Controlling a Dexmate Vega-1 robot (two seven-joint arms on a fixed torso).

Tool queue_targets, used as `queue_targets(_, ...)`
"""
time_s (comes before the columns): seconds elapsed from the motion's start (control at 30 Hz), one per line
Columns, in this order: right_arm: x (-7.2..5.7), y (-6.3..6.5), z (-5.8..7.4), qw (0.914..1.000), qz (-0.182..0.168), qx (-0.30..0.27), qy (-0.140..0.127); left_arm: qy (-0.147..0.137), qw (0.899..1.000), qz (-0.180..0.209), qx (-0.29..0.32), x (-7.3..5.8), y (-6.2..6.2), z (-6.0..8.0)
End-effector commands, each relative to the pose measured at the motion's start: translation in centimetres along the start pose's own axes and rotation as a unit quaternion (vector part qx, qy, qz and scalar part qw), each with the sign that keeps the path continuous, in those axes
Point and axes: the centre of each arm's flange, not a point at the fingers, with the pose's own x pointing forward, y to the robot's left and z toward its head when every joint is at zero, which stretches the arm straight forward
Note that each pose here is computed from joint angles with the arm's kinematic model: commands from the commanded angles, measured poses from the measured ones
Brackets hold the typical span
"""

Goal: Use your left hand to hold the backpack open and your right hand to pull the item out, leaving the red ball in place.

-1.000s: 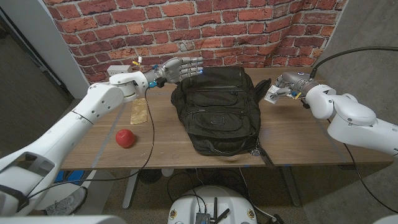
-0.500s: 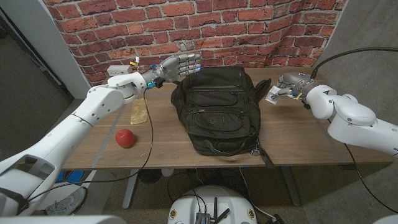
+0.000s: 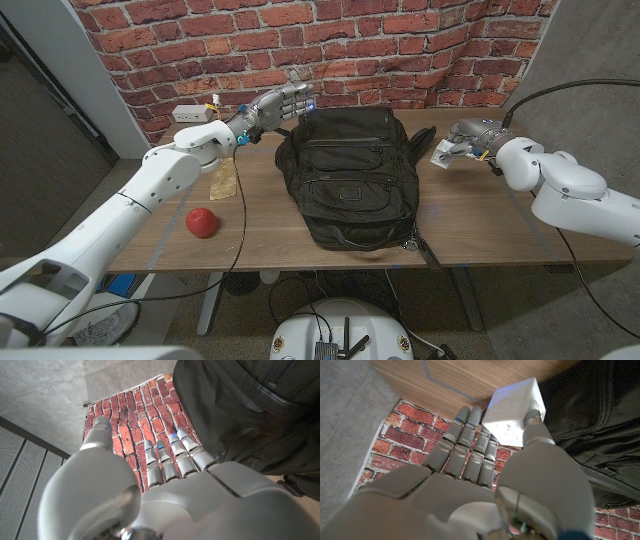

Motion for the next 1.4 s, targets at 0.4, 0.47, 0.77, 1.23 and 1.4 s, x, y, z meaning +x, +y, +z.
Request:
queue_targets(0.4, 1.7, 1.6, -2.6, 0.9997, 0.011, -0.016, -0.016, -0.031, 0.991, 0.105, 0.077, -1.7, -0.5, -1.3)
queue_targets(0.47, 1.8, 1.7, -2.7, 0.9996, 0.012, -0.019, -0.017, -0.032, 0.99, 0.109, 0.078, -1.8, -0.5, -1.6)
queue_targets(0.77, 2.2, 2.0, -3.5, 0.9989, 0.018, -0.032, -0.029, -0.047, 0.984, 0.148, 0.091, -2.6, -0.6, -2.4)
queue_targets(1.23, 3.2, 2.5, -4.2, 0.9977, 0.023, -0.047, -0.043, -0.043, 0.976, 0.189, 0.096, -3.6, -0.4, -3.8)
queue_targets(1.4, 3.6, 2.9, -4.7, 0.9974, 0.027, -0.048, -0.047, -0.05, 0.976, 0.194, 0.086, -3.6, -0.3, -4.6)
